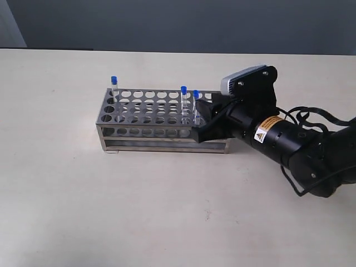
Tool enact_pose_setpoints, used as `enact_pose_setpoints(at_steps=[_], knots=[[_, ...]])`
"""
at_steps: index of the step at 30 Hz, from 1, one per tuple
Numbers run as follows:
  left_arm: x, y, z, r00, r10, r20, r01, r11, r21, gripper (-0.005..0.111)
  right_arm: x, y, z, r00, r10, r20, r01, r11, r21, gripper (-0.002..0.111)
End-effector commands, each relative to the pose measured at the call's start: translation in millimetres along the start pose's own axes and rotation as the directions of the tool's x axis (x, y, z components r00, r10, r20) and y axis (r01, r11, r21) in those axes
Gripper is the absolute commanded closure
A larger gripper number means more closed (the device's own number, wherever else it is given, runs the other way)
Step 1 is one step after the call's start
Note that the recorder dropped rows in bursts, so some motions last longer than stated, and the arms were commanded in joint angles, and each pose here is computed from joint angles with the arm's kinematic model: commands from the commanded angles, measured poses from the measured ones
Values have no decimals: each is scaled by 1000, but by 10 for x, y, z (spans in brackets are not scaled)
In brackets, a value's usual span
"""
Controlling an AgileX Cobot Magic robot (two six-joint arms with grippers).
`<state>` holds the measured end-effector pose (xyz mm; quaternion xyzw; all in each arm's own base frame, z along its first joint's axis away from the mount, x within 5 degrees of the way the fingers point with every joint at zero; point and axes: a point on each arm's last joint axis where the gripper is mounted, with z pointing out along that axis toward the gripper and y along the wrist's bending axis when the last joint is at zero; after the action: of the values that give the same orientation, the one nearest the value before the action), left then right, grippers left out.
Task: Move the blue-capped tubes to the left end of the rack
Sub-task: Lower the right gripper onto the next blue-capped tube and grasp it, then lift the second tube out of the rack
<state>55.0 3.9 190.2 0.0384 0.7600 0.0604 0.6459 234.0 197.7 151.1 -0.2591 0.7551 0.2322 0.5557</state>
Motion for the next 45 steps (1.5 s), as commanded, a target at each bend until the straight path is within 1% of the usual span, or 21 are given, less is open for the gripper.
enact_pose_setpoints(at_steps=[1, 5, 7, 10, 16, 22, 24, 28, 30, 35, 41, 45], knots=[[-17, -4, 2, 1000, -4, 12, 4, 1000, 8, 106, -36, 10, 5, 999, 19, 47, -19, 1000, -18, 70], [-17, -4, 2, 1000, -4, 12, 4, 1000, 8, 106, -49, 31, 207, 999, 0, 46, 3, 999, -48, 70], [-17, -4, 2, 1000, -4, 12, 4, 1000, 8, 106, -15, 21, 278, 1000, 6, 11, -5, 999, -40, 70], [-17, -4, 2, 1000, -4, 12, 4, 1000, 8, 106, 15, -6, 292, 999, 32, -1, -32, 999, -11, 70], [-17, -4, 2, 1000, -4, 12, 4, 1000, 8, 106, 194, -15, 348, 998, 33, -59, -33, 999, -10, 70], [-17, -4, 2, 1000, -4, 12, 4, 1000, 8, 106, 199, -16, 351, 998, 34, -58, -35, 999, -9, 71], [-17, -4, 2, 1000, -4, 12, 4, 1000, 8, 106, 211, -19, 350, 997, 36, -71, -36, 999, -5, 79], [-17, -4, 2, 1000, -4, 12, 4, 1000, 8, 106, 218, -20, 350, 996, 40, -80, -41, 999, -4, 109], [-17, -4, 2, 1000, -4, 12, 4, 1000, 8, 106, 198, -15, 343, 996, 39, -76, -40, 999, -7, 108], [-17, -4, 2, 1000, -4, 12, 4, 1000, 8, 106, -33, 20, 237, 998, 8, -62, -10, 999, -31, 108], [-17, -4, 2, 1000, -4, 12, 4, 1000, 8, 106, -618, 60, -27, 996, -65, 64, 67, 997, -33, 108], [-17, -4, 2, 1000, -4, 12, 4, 1000, 8, 106, -1013, 121, -74, 986, -122, 118, 128, 990, -54, 108]])
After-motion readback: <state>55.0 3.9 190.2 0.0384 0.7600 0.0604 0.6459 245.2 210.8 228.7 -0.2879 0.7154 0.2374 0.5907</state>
